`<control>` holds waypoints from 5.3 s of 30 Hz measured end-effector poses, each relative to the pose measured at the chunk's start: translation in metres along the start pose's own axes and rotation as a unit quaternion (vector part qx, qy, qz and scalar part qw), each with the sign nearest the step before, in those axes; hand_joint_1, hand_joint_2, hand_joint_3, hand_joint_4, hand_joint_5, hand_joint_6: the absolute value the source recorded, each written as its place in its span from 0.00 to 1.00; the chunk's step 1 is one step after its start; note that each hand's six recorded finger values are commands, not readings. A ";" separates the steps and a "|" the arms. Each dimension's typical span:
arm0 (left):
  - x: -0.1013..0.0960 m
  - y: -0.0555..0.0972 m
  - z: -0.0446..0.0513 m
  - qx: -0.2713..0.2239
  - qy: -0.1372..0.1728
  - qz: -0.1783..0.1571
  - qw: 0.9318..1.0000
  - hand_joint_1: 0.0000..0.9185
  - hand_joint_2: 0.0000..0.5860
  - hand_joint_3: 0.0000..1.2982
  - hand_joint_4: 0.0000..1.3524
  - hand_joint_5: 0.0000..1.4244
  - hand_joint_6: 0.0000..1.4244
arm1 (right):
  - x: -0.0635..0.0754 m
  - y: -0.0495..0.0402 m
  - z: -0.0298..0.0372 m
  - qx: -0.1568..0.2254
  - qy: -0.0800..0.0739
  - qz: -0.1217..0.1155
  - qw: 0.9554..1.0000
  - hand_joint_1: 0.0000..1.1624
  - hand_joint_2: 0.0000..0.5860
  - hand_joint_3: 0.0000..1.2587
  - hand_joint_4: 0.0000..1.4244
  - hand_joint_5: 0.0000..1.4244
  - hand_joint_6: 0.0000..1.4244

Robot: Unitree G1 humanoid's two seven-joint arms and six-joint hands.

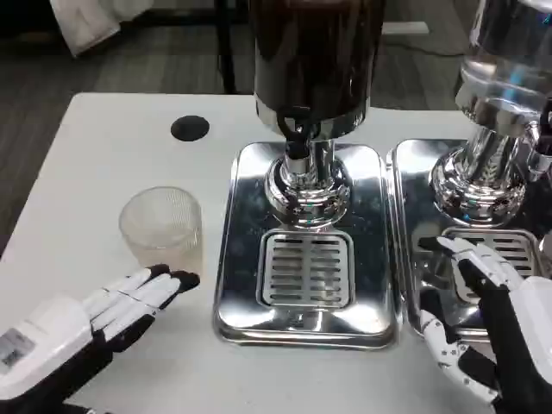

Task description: Grasp the cup under the faucet to collect the drink, then remove the cup.

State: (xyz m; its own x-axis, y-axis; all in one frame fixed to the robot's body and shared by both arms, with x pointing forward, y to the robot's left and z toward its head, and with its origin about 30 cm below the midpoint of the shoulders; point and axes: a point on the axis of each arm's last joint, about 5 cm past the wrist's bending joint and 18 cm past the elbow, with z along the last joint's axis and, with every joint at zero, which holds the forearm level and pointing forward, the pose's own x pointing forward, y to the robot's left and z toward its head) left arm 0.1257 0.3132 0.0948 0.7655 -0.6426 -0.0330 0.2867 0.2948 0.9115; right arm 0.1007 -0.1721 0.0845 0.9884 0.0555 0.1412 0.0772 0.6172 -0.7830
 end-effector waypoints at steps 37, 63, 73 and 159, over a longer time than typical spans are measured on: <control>0.010 0.013 -0.0124 -0.026 0.081 0.094 0.992 0.00 0.14 0.00 0.00 0.00 0.07 | -0.007 -0.0051 0.0010 -0.005 -0.002 0.003 1.000 0.42 0.83 0.22 0.18 0.12 0.20; 0.063 0.024 -0.0423 -0.059 0.181 0.099 0.977 0.00 0.07 0.00 0.00 0.04 0.09 | 0.000 -0.0007 0.0069 -0.001 -0.007 0.001 1.000 0.42 0.83 0.22 0.19 0.12 0.20; 0.078 0.019 -0.0476 -0.094 0.202 0.094 0.970 0.00 0.06 0.00 0.00 0.07 0.12 | 0.000 0.0004 0.0078 0.000 -0.007 0.003 1.000 0.42 0.83 0.23 0.19 0.13 0.20; 0.118 -0.004 -0.0428 -0.089 0.172 0.129 0.973 0.23 0.31 0.31 0.33 0.53 0.66 | 0.004 -0.0075 0.0061 -0.002 -0.008 -0.005 1.000 0.42 0.83 0.23 0.22 0.17 0.23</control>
State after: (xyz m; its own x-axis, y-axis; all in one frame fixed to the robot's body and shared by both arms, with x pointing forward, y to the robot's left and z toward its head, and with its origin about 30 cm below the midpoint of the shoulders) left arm 0.2398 0.2661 0.0696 0.9636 -0.2661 0.0250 0.1311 0.5522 0.8233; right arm 0.1034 -0.1717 0.0946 0.9856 0.0612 0.1579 0.0873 0.6153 -0.7835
